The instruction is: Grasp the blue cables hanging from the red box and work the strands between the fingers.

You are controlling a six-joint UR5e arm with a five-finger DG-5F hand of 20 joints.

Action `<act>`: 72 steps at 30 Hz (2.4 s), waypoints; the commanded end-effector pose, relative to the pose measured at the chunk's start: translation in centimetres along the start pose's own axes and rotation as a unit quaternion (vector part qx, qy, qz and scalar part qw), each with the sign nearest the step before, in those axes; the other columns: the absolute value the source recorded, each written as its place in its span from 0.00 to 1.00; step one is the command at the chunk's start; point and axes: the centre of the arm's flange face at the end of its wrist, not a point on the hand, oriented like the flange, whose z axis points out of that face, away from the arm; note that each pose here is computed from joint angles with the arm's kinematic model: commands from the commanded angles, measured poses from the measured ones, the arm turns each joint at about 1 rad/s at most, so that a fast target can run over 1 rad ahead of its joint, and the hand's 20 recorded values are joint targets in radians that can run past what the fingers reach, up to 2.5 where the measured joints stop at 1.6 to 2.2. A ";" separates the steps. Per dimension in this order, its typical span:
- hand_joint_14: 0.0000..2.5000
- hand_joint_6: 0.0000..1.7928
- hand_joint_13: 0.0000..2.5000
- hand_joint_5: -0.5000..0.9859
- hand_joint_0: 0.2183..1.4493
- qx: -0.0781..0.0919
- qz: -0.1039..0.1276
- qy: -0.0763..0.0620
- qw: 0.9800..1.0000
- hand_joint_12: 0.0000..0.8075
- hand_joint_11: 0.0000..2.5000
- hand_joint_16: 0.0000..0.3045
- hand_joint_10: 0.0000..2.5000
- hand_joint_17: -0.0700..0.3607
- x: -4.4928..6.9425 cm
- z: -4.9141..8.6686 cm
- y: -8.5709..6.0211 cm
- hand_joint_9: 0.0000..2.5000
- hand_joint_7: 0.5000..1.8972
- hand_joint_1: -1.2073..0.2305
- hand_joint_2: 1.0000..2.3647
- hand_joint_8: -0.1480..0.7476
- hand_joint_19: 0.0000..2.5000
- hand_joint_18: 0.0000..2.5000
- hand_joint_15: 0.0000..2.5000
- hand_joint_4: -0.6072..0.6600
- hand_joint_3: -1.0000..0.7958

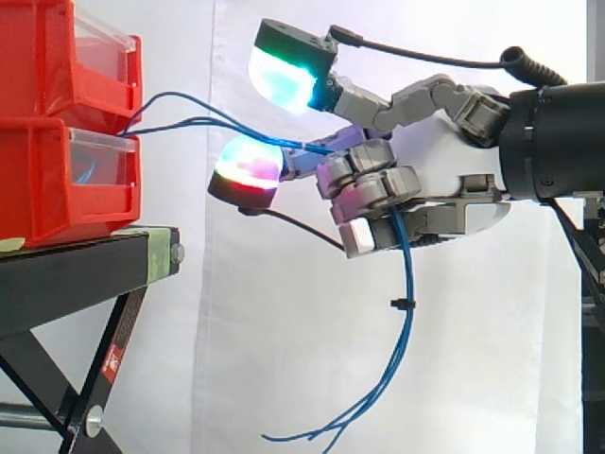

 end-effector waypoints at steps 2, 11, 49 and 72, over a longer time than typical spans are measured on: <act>1.00 0.30 0.40 0.44 0.52 -0.004 -0.007 -0.004 1.000 0.63 0.97 0.19 1.00 0.46 0.0 0.2 0.3 0.26 0.46 0.41 0.00 0.63 0.33 0.51 0.63 0.63 0.06; 1.00 0.33 0.40 0.44 0.53 -0.010 -0.005 -0.004 1.000 0.63 0.97 0.19 1.00 0.46 0.4 0.7 1.3 0.26 0.45 0.41 0.00 0.63 0.33 0.51 0.63 0.63 0.06; 1.00 0.51 0.40 0.41 0.68 -0.019 -0.013 -0.009 1.000 0.63 0.97 0.19 1.00 0.46 0.7 1.2 2.4 0.26 0.37 0.31 0.01 0.63 0.33 0.51 0.63 0.56 0.48; 1.00 0.75 0.40 0.29 0.54 -0.019 -0.012 -0.007 1.000 0.63 0.97 0.19 1.00 0.46 1.0 1.1 2.4 0.26 0.36 0.31 0.01 0.63 0.33 0.51 0.63 0.56 0.30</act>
